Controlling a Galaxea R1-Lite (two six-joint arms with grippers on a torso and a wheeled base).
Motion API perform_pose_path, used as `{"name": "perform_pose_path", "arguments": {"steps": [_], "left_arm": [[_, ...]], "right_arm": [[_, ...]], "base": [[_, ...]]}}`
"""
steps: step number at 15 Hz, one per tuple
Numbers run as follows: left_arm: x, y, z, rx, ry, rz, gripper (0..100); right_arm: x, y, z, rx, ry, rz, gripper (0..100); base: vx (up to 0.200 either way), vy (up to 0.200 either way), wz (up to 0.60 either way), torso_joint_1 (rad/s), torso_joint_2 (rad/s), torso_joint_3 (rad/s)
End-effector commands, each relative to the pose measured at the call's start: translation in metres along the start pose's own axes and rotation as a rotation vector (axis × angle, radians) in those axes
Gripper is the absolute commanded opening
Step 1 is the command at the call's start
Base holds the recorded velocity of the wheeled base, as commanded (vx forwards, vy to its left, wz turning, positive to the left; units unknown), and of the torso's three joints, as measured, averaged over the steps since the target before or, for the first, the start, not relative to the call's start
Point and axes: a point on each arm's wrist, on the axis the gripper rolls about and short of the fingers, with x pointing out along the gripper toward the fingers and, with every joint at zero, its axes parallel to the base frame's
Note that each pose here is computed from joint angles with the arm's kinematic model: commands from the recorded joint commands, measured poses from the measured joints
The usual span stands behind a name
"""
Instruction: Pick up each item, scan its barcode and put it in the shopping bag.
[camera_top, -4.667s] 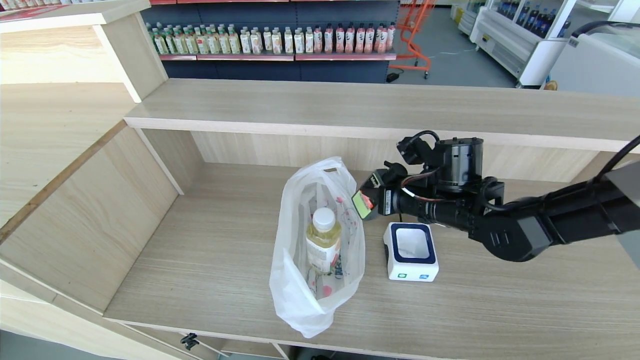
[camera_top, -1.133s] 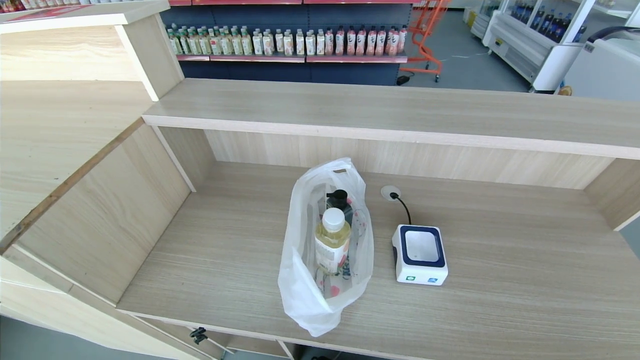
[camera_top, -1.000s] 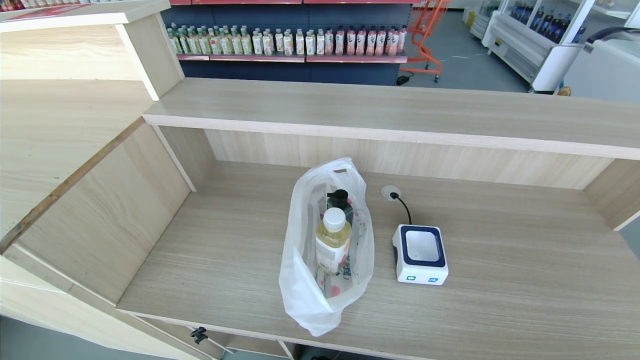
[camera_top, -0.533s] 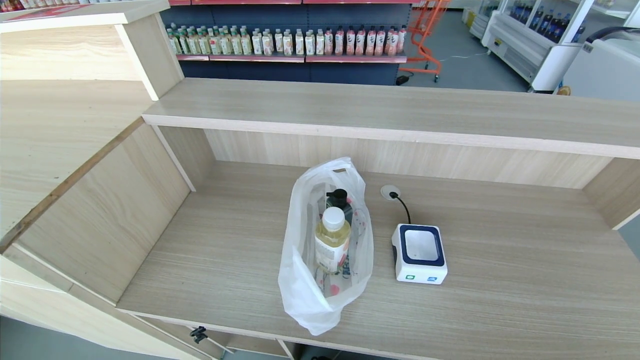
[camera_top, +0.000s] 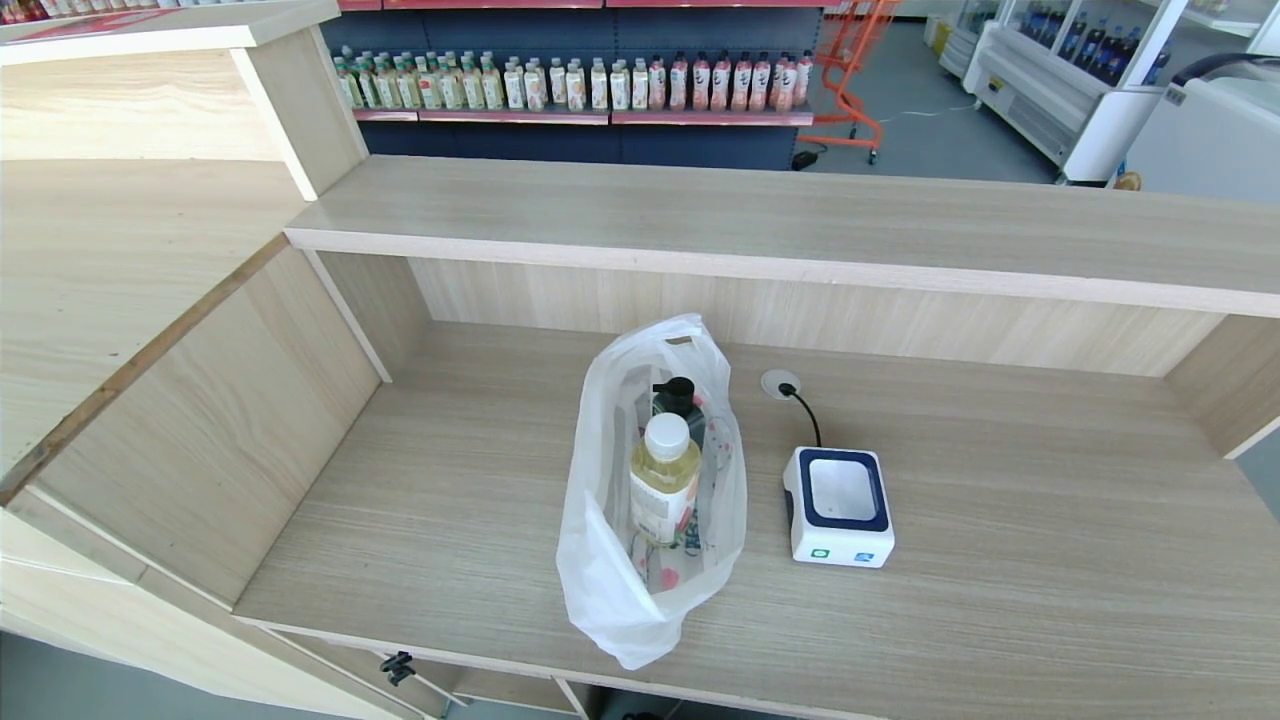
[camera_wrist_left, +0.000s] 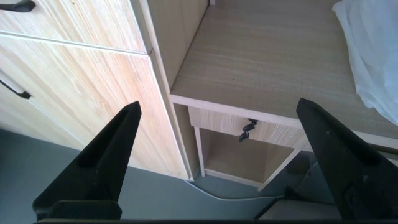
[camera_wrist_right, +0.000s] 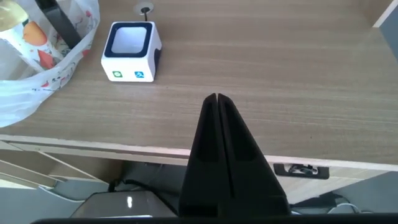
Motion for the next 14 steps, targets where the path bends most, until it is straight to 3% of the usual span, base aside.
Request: {"name": "perform_pose_path", "arguments": {"steps": [1,2,8,14], "left_arm": [[0.0001,0.0,0.0,0.0,0.001,0.0,100],[0.0001,0.0,0.0,0.0,0.001,0.0,100],[0.0,0.0,0.0,0.003,0.0,0.0,100],[0.0,0.0,0.0,0.006,0.0,0.0,100]], "right_arm": [[0.0003,0.0,0.0,-0.001,0.004,0.0,0],[0.0003,0.0,0.0,-0.001,0.004,0.0,0],[0.0003,0.0,0.0,-0.001,0.004,-0.001,0],[0.0003,0.0,0.0,-0.001,0.004,0.0,0]], "base": [[0.0,0.0,0.0,0.0,0.0,0.0],[0.0,0.0,0.0,0.0,0.0,0.0],[0.0,-0.2,0.0,0.008,0.0,0.003],[0.033,0.0,0.0,0.0,0.0,0.0]]}}
